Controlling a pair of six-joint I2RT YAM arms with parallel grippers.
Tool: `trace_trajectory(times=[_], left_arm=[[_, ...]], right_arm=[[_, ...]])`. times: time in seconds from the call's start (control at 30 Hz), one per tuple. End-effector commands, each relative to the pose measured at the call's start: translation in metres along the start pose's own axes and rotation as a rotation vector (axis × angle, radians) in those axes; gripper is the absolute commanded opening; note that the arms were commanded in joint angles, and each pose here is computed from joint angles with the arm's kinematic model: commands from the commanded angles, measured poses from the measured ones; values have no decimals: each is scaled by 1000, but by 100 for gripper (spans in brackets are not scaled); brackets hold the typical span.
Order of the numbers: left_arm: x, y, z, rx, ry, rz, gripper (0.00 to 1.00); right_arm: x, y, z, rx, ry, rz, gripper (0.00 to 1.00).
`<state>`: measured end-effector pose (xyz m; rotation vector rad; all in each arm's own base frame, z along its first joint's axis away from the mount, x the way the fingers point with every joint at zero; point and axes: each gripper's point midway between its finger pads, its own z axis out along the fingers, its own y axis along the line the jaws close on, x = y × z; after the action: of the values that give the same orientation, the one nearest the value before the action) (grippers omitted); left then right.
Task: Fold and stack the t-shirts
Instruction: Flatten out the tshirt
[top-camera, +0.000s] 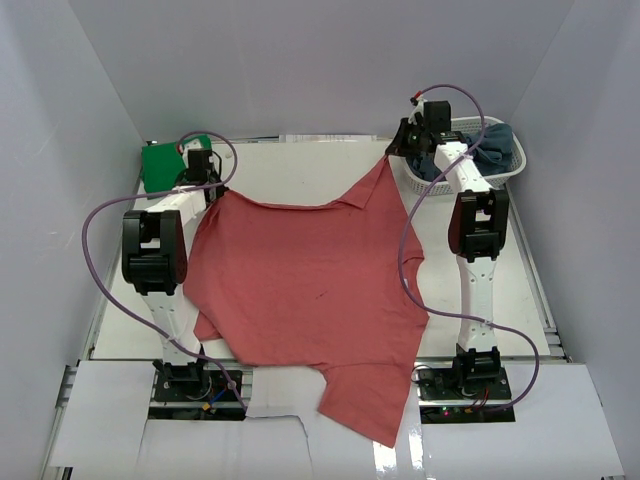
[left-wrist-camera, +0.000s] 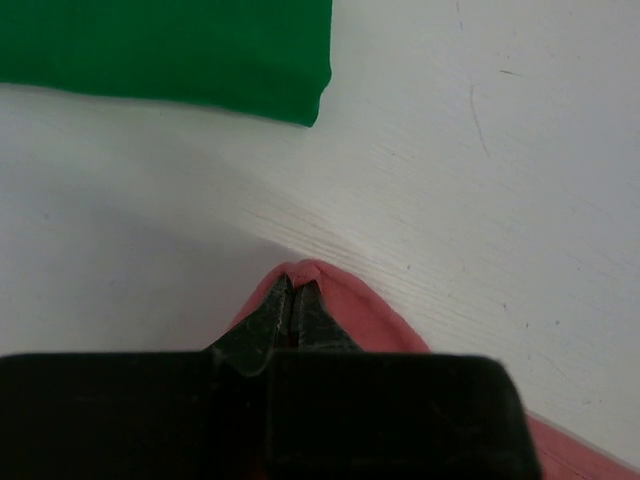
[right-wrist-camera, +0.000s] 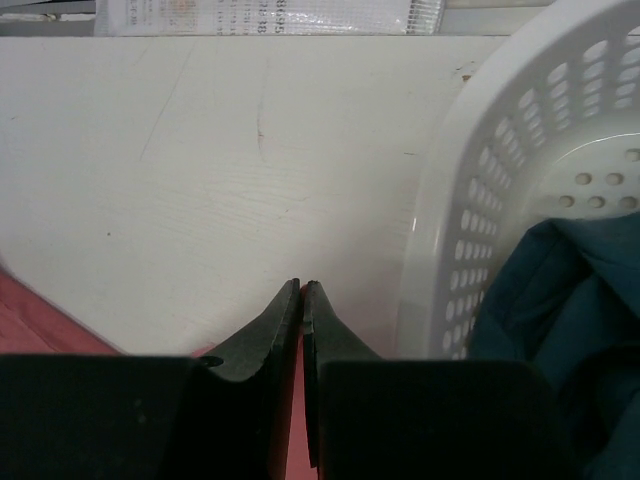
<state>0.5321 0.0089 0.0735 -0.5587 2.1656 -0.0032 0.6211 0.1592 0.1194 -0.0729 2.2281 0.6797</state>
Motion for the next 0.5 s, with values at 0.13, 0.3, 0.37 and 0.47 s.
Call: trace_trajectory(times=[0.13,0.3,0.37,0.47], left_arm=[[-46,-2,-3,95,-84,-8,0],[-49,-12,-5,224,-61,12,0],[-51,-13,-5,267,-55,19,0],[-48,-23,-6,350,-30,30,3]], right_arm=[[-51,-4,-18,43,-145,-97,8],[-59,-2,-27,48,-183,-129,8],[-61,1,-28,42,-191,-137,8],[-62,4,-30,33,-192,-136,8]])
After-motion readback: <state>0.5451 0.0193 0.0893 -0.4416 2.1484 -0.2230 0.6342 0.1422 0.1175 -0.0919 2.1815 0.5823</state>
